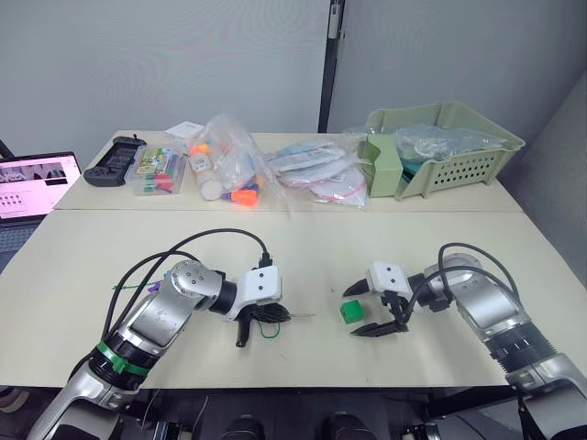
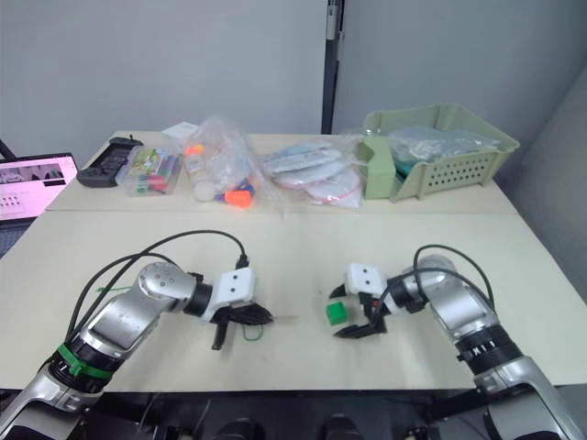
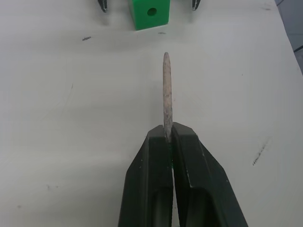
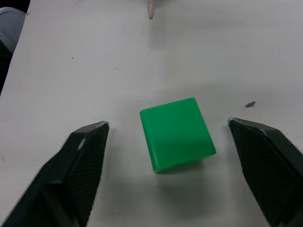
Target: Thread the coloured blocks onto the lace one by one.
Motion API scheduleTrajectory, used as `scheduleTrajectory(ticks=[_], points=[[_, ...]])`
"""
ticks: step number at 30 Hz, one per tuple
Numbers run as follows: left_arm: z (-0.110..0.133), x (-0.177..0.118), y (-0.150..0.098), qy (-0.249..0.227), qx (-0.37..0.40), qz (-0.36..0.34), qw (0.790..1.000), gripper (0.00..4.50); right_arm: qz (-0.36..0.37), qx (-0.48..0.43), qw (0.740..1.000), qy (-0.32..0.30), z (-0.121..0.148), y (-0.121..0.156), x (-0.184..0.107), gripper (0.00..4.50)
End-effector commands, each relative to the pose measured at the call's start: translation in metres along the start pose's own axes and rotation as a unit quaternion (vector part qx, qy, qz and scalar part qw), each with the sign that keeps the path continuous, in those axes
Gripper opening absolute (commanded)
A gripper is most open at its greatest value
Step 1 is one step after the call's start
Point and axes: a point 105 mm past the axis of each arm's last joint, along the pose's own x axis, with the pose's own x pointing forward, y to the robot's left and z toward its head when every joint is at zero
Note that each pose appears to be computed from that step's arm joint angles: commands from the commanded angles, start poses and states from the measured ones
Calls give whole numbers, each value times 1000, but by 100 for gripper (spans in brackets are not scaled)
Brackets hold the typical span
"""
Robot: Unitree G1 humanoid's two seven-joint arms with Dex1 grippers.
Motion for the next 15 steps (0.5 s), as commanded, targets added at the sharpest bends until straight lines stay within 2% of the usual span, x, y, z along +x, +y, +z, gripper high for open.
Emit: scheduleTrajectory(ticks=[1, 6, 12, 15], points=[[11, -4, -1, -9, 21, 1, 1000, 0, -3, -25, 1000, -1, 6, -5, -5, 297], [18, -1, -1, -12, 23, -1, 1000, 0, -12, -17, 1000, -12, 5, -5, -3, 123], [23, 7, -4, -2, 21, -2, 1000, 0, -56, 17, 998, -21, 8, -3, 3, 119], [21, 15, -6, 17, 18, -5, 1000, 0, -68, 37, 997, -15, 9, 4, 11, 119]])
